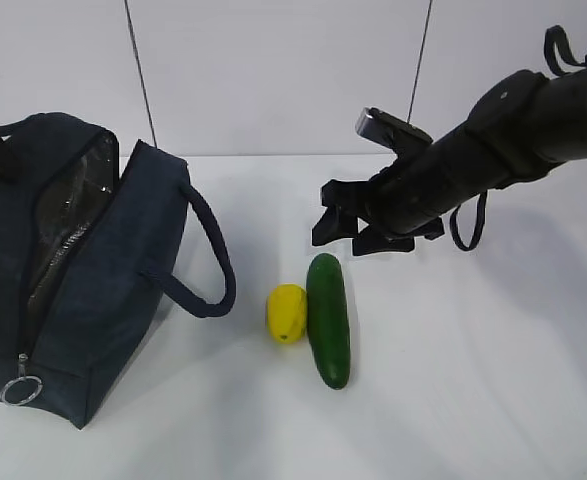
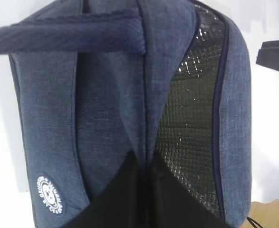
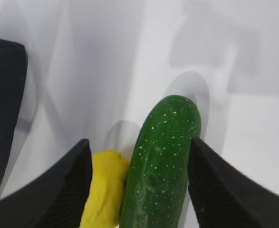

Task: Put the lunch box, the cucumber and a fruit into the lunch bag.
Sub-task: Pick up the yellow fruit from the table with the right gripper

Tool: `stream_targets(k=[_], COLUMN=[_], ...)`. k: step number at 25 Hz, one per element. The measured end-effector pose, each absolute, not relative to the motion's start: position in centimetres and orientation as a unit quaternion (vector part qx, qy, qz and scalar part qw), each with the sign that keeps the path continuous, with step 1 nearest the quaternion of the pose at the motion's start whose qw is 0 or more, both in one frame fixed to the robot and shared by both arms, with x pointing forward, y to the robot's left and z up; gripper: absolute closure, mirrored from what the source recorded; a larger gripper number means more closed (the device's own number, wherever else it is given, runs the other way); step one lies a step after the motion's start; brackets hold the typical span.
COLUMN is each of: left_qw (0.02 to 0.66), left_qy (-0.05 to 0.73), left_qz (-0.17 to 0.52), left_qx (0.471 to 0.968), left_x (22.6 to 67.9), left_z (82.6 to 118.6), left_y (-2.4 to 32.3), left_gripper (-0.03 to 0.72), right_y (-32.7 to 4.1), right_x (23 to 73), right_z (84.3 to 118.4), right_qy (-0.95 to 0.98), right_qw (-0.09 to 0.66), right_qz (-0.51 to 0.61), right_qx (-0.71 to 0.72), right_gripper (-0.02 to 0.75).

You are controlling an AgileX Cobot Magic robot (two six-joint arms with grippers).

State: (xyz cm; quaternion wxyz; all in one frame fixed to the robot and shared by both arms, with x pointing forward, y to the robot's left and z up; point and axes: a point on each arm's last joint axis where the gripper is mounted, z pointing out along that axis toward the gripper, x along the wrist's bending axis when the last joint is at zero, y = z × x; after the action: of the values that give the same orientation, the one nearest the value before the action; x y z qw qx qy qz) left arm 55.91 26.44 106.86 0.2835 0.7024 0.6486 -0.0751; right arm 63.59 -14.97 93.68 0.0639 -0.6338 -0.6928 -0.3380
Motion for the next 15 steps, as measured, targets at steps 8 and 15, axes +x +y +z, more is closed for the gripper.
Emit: stream_targets(k=[8,15], left_qw=[0.284,0.284], left_qy=[0.649,0.649], left_qz=[-0.075,-0.075], left_qx=[0.702,0.702], left_x=[55.9,55.9], left_z=[106.9,106.9], left_y=[26.4,26.4], left_gripper=[0.688,0.688], right_y=[-14.6,-14.5], right_x=[63.6,63.7], right_z=[91.2,90.6], right_qy=[-0.677,-0.672], right_qw=[0.108,0.108], right_qz=[-0.322,-0.323], right_qx=[-0.653,-0.658], right_gripper=[0.274,0.273])
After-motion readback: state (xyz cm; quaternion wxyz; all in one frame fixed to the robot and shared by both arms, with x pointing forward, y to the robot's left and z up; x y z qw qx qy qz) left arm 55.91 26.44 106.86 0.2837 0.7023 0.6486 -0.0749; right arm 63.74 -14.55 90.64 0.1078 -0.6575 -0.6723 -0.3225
